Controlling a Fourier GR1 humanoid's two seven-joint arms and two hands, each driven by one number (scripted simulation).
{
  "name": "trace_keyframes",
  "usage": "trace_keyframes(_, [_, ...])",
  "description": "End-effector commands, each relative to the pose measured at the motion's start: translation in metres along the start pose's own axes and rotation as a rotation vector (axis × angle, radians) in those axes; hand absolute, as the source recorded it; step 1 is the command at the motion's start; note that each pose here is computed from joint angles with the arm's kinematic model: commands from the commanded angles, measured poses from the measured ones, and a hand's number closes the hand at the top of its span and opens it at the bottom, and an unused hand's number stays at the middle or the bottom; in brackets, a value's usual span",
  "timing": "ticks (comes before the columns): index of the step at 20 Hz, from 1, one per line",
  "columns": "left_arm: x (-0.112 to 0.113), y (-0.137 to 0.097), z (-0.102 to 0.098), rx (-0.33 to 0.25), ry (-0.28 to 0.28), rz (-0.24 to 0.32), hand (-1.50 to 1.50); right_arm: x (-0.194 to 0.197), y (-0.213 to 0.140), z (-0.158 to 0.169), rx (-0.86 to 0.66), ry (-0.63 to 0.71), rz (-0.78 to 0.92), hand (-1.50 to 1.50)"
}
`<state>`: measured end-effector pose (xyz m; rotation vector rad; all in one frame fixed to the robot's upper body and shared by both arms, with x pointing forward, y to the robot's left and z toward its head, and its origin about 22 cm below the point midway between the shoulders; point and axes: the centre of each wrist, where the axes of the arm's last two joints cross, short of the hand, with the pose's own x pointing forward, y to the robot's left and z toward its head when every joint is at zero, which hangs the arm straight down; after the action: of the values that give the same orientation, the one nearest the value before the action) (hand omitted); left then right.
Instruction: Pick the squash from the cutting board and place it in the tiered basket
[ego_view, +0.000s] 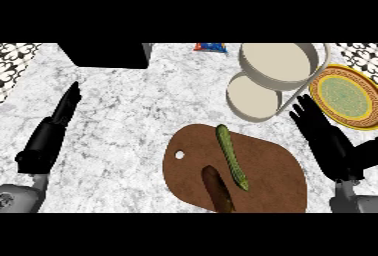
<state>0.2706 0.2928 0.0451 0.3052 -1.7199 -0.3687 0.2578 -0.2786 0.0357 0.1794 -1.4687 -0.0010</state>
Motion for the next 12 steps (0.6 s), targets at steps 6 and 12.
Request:
trace_keyframes(6, [-0.061,-0.041,0.062,0.126,0.409,0.17,0.0,0.1,-0.005,-0.023,-0.132,-0.523,0.371,1.5])
trace_keyframes(12, [-0.062,-0.074,0.072,0.132,0.467,0.223,0.0,0.0,-0.018,0.007,-0.763,-0.329,0.151,-1.5])
